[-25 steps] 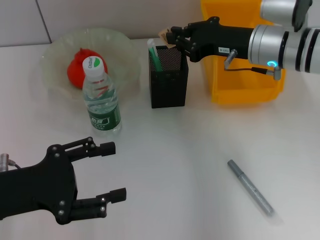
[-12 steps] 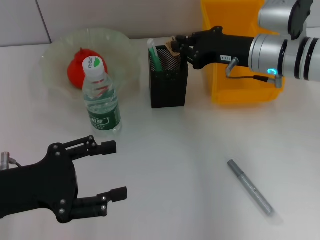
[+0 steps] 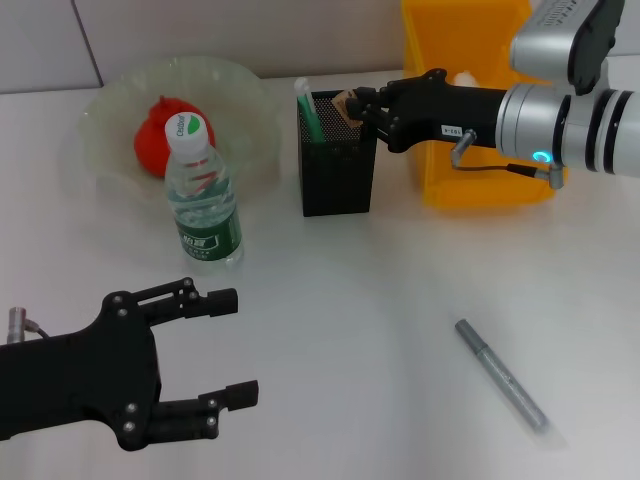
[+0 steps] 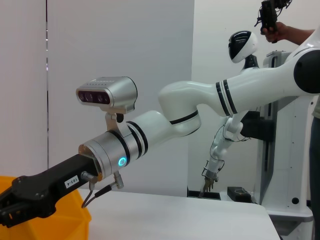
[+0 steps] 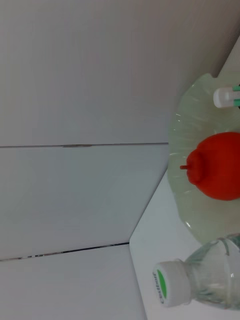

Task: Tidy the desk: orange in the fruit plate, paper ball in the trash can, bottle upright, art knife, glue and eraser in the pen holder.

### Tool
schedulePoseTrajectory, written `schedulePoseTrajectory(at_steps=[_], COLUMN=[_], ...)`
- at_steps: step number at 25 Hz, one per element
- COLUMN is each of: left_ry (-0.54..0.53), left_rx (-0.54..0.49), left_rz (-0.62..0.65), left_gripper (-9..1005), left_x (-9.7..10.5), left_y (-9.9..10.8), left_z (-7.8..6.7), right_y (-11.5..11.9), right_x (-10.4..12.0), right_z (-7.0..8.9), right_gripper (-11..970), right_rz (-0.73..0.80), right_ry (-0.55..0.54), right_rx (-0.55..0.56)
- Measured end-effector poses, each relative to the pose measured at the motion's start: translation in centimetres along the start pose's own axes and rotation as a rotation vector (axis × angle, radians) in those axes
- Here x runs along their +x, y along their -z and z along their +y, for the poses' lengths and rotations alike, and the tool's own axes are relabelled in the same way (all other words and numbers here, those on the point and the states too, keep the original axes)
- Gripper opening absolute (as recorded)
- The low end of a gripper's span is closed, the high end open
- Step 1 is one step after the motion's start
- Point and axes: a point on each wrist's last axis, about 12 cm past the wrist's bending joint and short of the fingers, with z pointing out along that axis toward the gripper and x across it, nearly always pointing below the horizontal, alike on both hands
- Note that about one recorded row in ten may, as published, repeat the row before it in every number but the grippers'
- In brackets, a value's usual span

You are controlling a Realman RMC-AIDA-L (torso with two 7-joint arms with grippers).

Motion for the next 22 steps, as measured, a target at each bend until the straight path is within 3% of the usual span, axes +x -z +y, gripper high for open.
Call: schedulePoseTrajectory(at_steps=[22], left_ry=[-0.001], left_rx=[0.003], left_rz=[-0.001], left_gripper=[792], left_x=[-0.04], left_y=[-0.03], left_z=[-0.01], right_y=[-0.65], right_x=[-0.53], right_z=[-0.08], right_gripper=[284], right_rz=[0.003], right_ry=[0.013], right_rx=[0.012])
